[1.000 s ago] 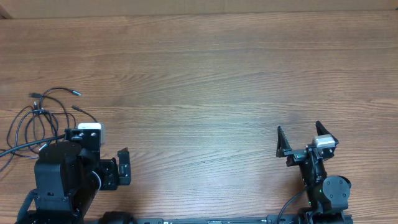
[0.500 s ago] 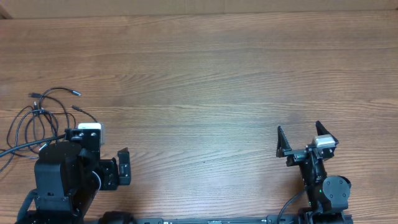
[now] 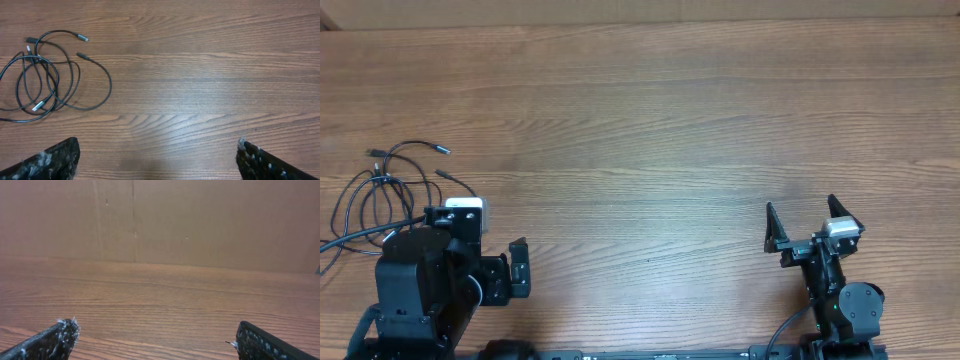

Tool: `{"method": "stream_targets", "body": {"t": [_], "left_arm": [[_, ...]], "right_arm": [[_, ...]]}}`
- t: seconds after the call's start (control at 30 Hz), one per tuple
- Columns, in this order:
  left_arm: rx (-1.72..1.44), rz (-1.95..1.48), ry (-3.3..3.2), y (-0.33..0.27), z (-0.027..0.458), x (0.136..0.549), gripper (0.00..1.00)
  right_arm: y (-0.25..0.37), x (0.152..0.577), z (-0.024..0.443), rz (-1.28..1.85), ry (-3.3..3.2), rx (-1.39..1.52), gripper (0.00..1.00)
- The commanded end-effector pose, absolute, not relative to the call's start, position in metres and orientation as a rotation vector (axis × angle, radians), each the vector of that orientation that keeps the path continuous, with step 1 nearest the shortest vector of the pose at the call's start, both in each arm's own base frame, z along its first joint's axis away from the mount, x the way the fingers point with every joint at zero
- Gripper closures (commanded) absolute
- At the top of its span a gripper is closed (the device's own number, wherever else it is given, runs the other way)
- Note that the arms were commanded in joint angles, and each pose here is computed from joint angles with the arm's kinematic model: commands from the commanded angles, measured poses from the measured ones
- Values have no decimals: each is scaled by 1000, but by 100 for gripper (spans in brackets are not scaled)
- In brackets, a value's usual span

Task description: Untangle cables

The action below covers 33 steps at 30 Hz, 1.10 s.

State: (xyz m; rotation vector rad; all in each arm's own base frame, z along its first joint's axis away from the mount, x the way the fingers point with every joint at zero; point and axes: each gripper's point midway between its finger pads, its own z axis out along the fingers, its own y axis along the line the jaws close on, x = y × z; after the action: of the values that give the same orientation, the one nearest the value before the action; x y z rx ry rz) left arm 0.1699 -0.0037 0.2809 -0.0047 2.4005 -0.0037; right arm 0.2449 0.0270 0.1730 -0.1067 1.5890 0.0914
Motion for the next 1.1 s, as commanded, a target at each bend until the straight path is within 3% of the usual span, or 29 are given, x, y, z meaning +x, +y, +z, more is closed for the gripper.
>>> {"method": "stream_targets", "body": {"t": [0.0, 0.23, 0.73, 1.07], "left_arm": [[-20, 26, 2406, 2, 276, 168, 0], [-80, 40, 2370, 9, 266, 162, 0], [-23, -65, 2048, -6, 212, 206, 0], [10, -111, 1788, -13, 202, 227, 0]], "right_arm": [[24, 245, 170, 73, 1591, -100, 0], [24, 245, 170, 73, 1591, -101, 0], [24, 245, 170, 73, 1591, -101, 0], [24, 245, 170, 73, 1591, -101, 0]]}}
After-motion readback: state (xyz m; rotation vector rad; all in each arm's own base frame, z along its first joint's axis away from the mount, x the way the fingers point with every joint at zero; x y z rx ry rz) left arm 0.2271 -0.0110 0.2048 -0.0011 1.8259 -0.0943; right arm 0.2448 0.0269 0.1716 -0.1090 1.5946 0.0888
